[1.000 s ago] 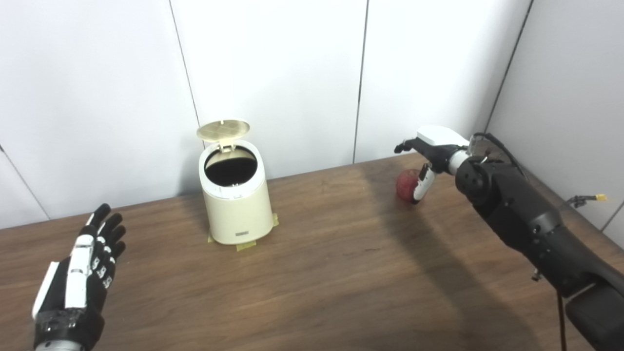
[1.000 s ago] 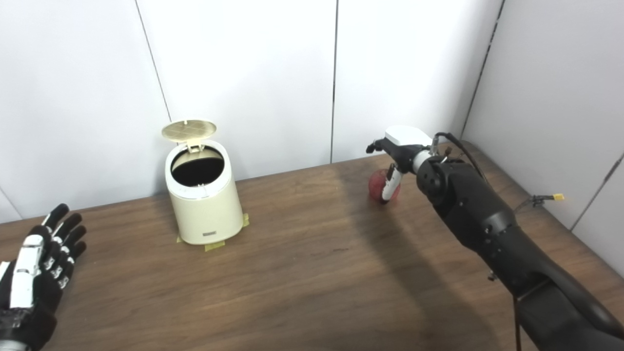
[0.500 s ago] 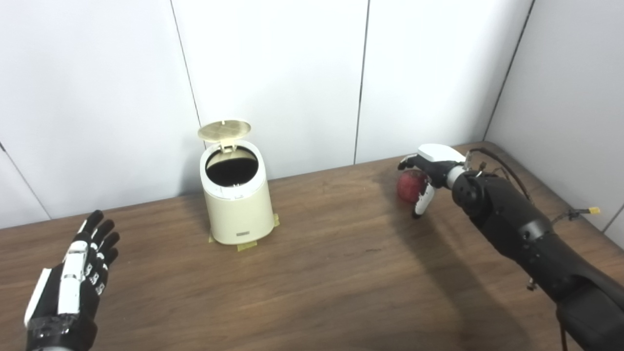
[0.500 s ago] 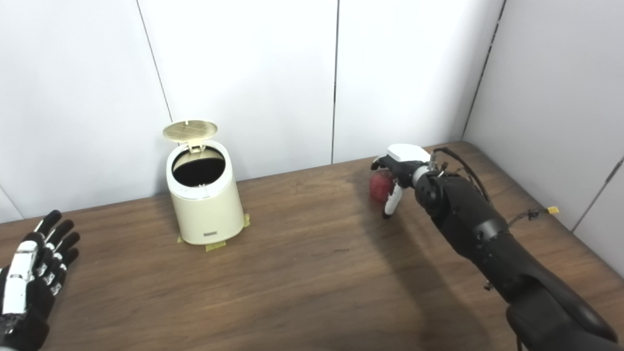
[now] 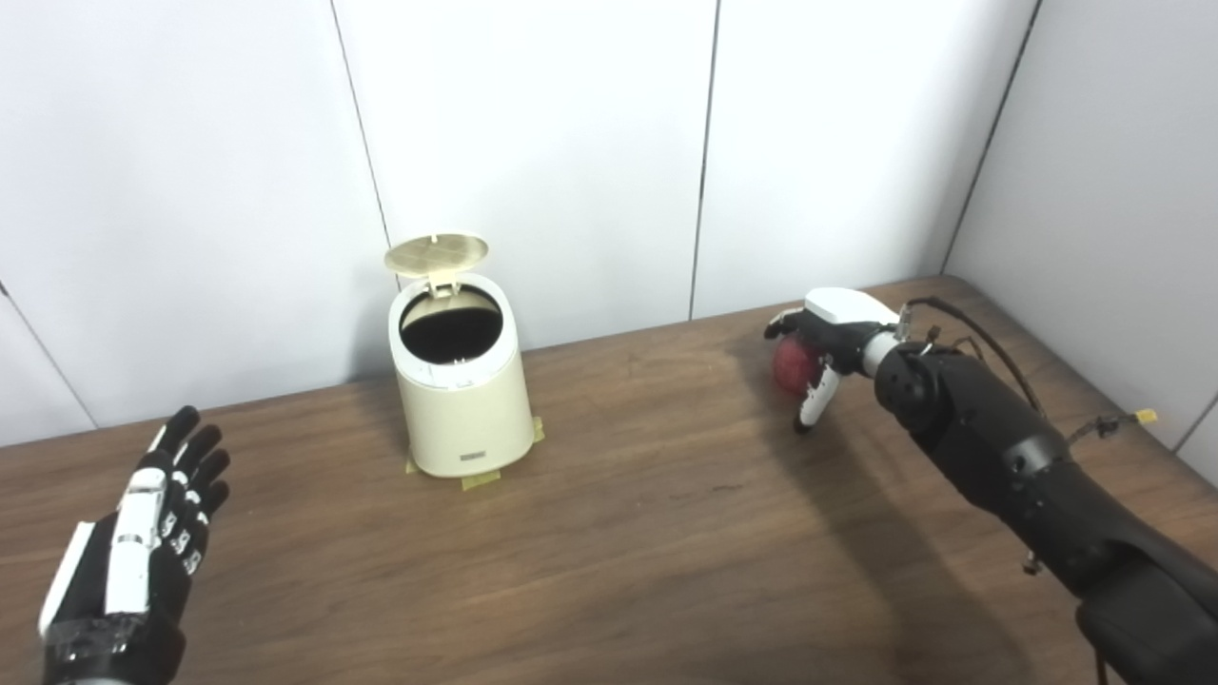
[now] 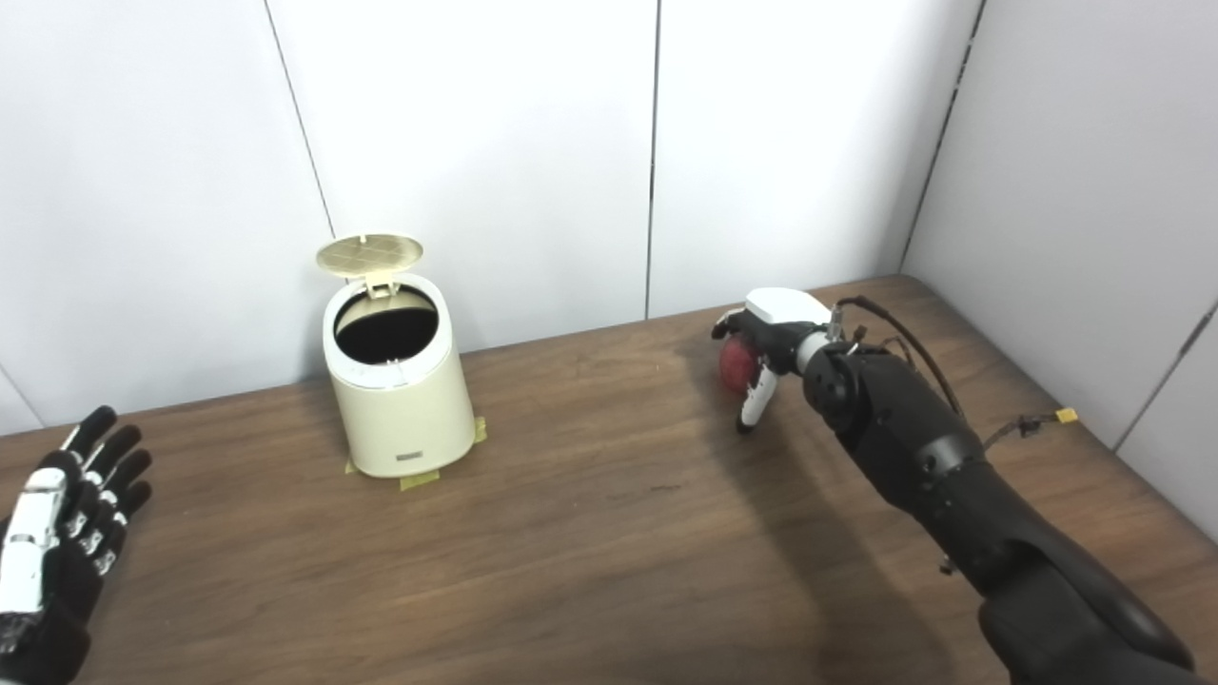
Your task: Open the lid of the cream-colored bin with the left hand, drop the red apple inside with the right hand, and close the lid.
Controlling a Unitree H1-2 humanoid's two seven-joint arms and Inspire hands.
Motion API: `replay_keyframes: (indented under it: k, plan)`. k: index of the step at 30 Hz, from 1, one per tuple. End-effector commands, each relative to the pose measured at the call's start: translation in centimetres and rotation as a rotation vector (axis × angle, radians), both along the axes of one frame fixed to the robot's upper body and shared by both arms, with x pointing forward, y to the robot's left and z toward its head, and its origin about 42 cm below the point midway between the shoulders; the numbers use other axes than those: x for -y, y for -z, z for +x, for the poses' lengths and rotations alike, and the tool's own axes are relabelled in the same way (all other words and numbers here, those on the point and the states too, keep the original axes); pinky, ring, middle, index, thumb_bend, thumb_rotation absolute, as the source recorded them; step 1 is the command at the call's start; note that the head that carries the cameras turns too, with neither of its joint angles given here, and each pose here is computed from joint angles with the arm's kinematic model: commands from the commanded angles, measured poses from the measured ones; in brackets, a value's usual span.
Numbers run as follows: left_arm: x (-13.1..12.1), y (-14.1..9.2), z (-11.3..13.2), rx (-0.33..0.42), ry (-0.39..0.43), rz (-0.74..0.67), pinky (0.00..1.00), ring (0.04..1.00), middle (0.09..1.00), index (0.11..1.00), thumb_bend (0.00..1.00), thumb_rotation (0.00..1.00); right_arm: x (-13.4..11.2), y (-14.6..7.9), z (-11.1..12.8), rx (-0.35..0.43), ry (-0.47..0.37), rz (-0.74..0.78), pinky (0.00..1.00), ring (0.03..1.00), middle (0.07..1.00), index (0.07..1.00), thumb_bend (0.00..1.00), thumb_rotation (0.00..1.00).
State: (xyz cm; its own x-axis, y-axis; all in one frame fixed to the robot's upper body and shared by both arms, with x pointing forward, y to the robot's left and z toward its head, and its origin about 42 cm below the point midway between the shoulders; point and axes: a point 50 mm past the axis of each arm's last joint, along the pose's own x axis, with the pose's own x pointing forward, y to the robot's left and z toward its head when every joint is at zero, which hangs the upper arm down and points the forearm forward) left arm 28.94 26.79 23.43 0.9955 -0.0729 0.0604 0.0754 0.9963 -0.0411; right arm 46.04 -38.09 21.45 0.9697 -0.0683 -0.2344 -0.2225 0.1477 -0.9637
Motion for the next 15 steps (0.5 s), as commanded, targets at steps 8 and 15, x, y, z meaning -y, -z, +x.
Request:
replay_keyframes:
  k: [8, 15]
  plan:
    - [-0.03, -1.91, 0.09, 0.068, 0.01, 0.017, 1.0, 0.979, 0.978, 1.0, 0.19, 1.0, 0.65, -1.94, 0.37, 0.146, -0.018, 0.06, 0.64, 0.645, 0.687, 0.694, 0.81, 0.0]
    - [-0.04, -1.88, 0.06, 0.061, 0.001, 0.012, 1.0, 0.975, 0.972, 1.0, 0.19, 1.0, 1.06, -1.91, 0.01, 0.188, -0.018, 0.089, 0.53, 0.565, 0.616, 0.525, 0.56, 0.09]
